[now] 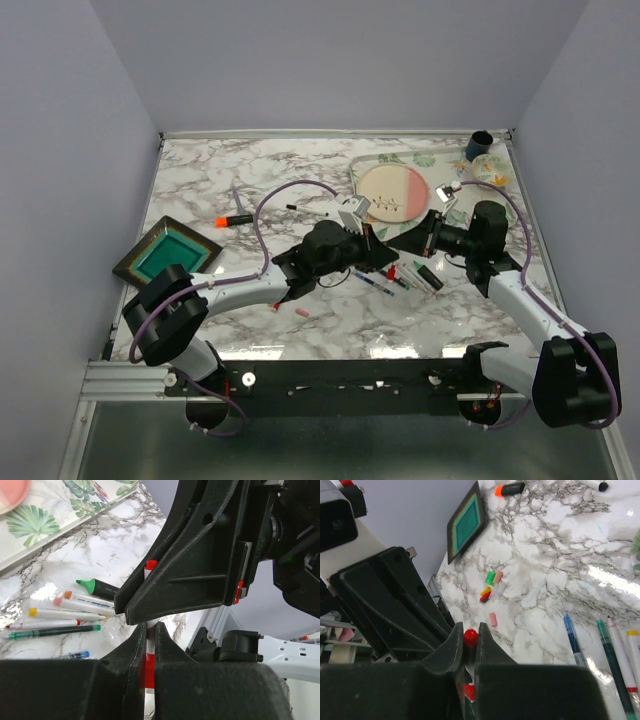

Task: Open the pen caps

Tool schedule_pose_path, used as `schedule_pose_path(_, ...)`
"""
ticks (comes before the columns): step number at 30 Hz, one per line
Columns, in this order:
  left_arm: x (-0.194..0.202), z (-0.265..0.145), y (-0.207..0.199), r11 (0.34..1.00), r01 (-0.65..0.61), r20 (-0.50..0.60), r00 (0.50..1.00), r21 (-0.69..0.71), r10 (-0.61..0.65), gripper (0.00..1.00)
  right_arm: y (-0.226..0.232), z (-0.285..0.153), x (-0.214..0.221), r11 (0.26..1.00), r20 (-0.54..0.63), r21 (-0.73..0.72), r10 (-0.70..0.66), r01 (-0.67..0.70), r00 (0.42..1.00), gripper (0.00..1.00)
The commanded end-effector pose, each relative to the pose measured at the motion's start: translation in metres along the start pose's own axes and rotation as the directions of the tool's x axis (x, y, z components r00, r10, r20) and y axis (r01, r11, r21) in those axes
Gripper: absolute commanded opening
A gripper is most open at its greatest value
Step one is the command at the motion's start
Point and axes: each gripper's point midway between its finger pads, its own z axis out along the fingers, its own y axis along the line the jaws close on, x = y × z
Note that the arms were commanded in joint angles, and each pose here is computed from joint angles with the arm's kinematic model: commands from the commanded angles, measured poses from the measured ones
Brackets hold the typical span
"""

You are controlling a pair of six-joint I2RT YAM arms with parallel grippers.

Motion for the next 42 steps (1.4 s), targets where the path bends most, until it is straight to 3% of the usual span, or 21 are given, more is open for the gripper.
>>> schedule_pose_path(1, -0.01, 0.008, -0.008, 1.0, -0.001, 0.042, 0.999, 0.016, 0.0, 0.08, 0.013, 0.002, 0.001, 0.993, -0.006, -0.084, -0.085, 0.085, 0.996, 0.01)
schedule_pose_path(2, -0.01, 0.007, -0.01, 1.0, -0.005, 0.042, 0.999, 0.022, 0.004, 0.12, 0.014, 0.001, 0.001, 0.991, -0.005, -0.086, -0.099, 0.098, 0.995, 0.01)
schedule_pose_path(4, -0.008, 0.004, -0.01, 1.0, -0.017, 0.026, 1.0, 0.022, 0.016, 0.32, 0.018, 0.0, -0.005, 0.986, 0.013, -0.083, -0.147, 0.147, 0.989, 0.01)
schedule_pose_path(5, -0.006, 0.001, -0.008, 0.999, -0.034, 0.025, 0.999, 0.014, 0.034, 0.52, 0.018, -0.001, -0.005, 0.985, 0.015, -0.075, -0.154, 0.154, 0.988, 0.01)
schedule_pose_path(7, -0.005, -0.005, -0.004, 0.999, -0.053, 0.027, 0.998, 0.002, 0.053, 0.73, 0.021, -0.003, -0.009, 0.981, 0.031, -0.067, -0.178, 0.179, 0.984, 0.01)
schedule_pose_path(10, 0.005, -0.015, 0.003, 0.997, -0.077, 0.004, 0.997, -0.007, 0.077, 0.84, 0.019, -0.004, -0.012, 0.981, 0.039, -0.056, -0.184, 0.186, 0.982, 0.01)
schedule_pose_path(12, 0.013, -0.019, 0.007, 0.997, -0.08, -0.018, 0.997, -0.007, 0.079, 0.84, 0.018, -0.005, -0.013, 0.982, 0.041, -0.05, -0.178, 0.18, 0.983, 0.01)
schedule_pose_path(16, 0.026, -0.019, 0.007, 0.998, -0.062, -0.057, 0.996, 0.023, 0.063, 0.82, 0.016, -0.005, -0.015, 0.983, 0.047, -0.036, -0.177, 0.179, 0.983, 0.01)
schedule_pose_path(25, 0.035, -0.003, -0.005, 0.996, -0.042, -0.105, 0.993, 0.078, 0.05, 0.6, 0.009, -0.004, -0.014, 0.986, 0.041, -0.018, -0.165, 0.166, 0.985, 0.01)
schedule_pose_path(28, 0.04, 0.002, -0.006, 0.995, -0.032, -0.128, 0.991, 0.09, 0.043, 0.47, 0.009, -0.004, -0.015, 0.986, 0.042, -0.017, -0.165, 0.166, 0.985, 0.0)
schedule_pose_path(32, 0.045, 0.004, -0.005, 0.995, -0.023, -0.146, 0.989, 0.095, 0.037, 0.0, 0.005, -0.004, -0.015, 0.984, 0.042, 0.0, -0.175, 0.176, 0.984, 0.01)
schedule_pose_path(36, 0.056, -0.004, -0.004, 0.995, -0.002, -0.177, 0.984, 0.103, 0.02, 0.0, -0.008, -0.004, -0.037, 0.974, 0.081, 0.11, -0.208, 0.198, 0.975, 0.0)
schedule_pose_path(42, 0.099, -0.037, 0.012, 0.996, 0.063, -0.242, 0.969, 0.067, -0.045, 0.0, -0.005, 0.003, -0.135, 0.956, 0.246, 0.234, -0.237, 0.18, 0.94, 0.01)
